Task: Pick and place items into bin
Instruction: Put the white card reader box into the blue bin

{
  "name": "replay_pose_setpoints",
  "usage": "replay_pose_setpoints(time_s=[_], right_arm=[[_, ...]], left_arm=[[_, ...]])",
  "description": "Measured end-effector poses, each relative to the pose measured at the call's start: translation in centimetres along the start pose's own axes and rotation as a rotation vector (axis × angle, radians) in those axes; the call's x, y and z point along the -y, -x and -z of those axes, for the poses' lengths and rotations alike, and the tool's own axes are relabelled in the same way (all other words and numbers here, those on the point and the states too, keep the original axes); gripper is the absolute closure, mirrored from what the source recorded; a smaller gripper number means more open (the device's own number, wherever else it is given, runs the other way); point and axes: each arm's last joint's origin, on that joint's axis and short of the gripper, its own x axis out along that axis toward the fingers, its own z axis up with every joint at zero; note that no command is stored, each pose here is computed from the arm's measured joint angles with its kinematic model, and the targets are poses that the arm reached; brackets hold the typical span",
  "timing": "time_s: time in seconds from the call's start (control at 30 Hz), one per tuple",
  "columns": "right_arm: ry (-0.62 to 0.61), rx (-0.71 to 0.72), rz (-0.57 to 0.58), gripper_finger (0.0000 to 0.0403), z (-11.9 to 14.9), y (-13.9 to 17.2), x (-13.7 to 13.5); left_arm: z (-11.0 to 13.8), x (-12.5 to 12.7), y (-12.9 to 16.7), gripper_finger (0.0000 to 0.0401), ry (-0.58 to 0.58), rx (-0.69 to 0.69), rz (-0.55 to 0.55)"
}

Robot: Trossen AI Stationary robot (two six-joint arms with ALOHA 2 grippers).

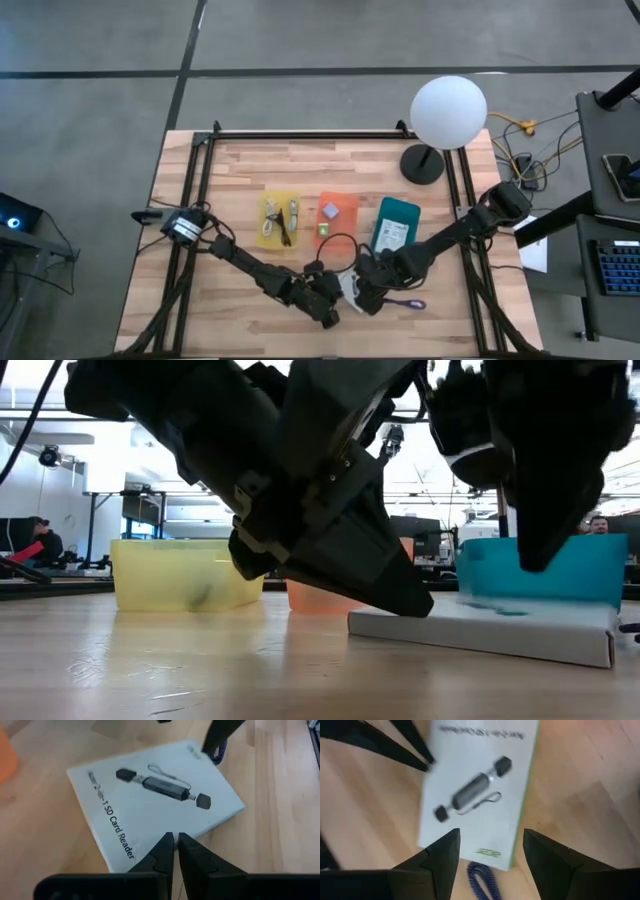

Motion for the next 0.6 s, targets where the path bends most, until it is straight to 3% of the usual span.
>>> replay_pose_setpoints(time_s=[0.13, 0.47, 0.6], right_arm=[[0.032, 0.005, -0.004, 0.0199, -0.5, 1.4, -0.8], [0.128, -0.060, 0.147, 0.0199, 0.0, 3.2, -0.3], [0.107, -0.096, 0.203, 0.0199, 1.0, 3.4, 0.7]], left_arm=[[0.8, 0.4, 0.1, 0.0390, -0.001, -0.040, 0.024], [1.5, 0.6, 0.2, 0.0390, -0.019, -0.062, 0.015], [1.4, 0.6, 0.3, 0.0390, -0.018, -0.052, 0.011]])
